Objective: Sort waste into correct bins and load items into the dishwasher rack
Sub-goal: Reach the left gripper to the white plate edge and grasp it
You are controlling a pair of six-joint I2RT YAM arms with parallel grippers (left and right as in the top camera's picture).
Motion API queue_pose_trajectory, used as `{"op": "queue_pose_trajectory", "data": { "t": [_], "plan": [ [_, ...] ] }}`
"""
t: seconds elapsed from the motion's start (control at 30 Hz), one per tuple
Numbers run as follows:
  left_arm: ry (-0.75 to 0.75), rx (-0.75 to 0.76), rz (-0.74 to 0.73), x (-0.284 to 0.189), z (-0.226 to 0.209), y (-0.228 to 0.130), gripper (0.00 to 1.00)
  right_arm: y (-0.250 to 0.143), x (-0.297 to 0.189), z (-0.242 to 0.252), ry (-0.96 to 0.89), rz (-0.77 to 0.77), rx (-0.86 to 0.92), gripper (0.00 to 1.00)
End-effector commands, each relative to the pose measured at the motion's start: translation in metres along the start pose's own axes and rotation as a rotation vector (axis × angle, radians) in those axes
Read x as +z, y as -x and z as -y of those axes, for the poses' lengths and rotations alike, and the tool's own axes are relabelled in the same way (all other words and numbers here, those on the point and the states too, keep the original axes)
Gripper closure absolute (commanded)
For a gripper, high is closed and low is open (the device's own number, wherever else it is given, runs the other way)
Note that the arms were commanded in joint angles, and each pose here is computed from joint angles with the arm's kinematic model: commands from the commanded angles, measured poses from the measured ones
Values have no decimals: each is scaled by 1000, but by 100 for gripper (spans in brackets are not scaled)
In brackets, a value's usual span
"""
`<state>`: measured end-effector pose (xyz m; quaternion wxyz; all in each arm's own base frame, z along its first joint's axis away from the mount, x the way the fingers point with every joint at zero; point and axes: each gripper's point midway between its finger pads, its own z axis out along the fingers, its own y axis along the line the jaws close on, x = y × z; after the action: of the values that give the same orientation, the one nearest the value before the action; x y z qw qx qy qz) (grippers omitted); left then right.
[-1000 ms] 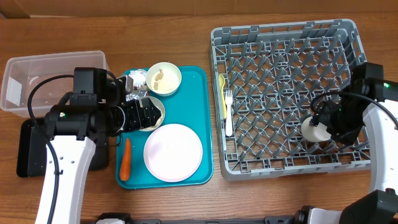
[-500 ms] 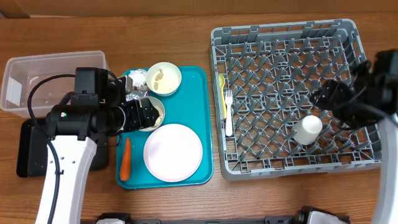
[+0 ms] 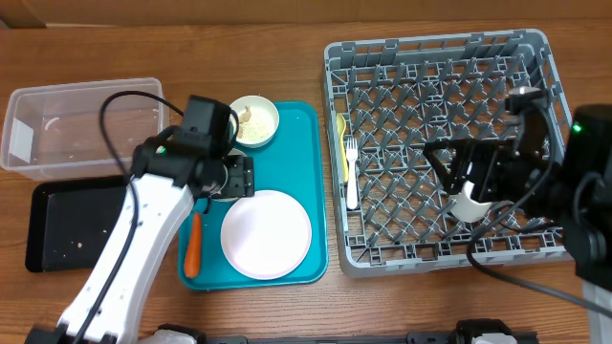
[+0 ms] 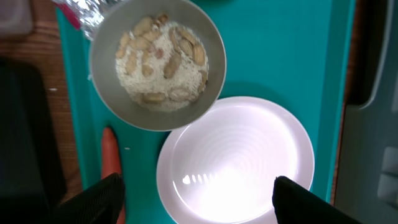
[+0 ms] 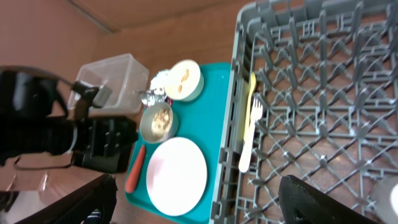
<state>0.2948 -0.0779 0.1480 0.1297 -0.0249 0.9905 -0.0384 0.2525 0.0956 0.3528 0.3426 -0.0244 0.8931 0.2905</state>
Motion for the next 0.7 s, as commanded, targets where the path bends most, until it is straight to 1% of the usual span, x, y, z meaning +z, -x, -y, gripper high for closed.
{"op": "queue_pose_trajectory", "data": {
  "t": [0.0, 0.1, 0.17, 0.23, 0.37, 0.53, 0.67],
  "plan": [
    [-65, 38, -83, 10, 28, -11, 24, -1, 5, -2, 14, -25, -2, 13],
    [-38, 66, -118, 15, 44, -26, 23, -3, 8, 1, 10, -46, 11, 13],
    [22, 70, -120, 14, 46, -35, 22, -5, 10, 2, 7, -57, 18, 13],
    [103, 46, -136, 12, 38, -45, 18, -7, 9, 3, 1, -65, 23, 13],
    [186, -39, -223, 13, 14, -66, 18, -12, 9, 6, -15, -83, 35, 13],
    [141, -140, -330, 33, 2, -89, 19, -14, 9, 6, -16, -91, 40, 13],
    [117, -186, -363, 57, -6, -104, 22, -14, 9, 6, -16, -91, 40, 13]
  ]
}}
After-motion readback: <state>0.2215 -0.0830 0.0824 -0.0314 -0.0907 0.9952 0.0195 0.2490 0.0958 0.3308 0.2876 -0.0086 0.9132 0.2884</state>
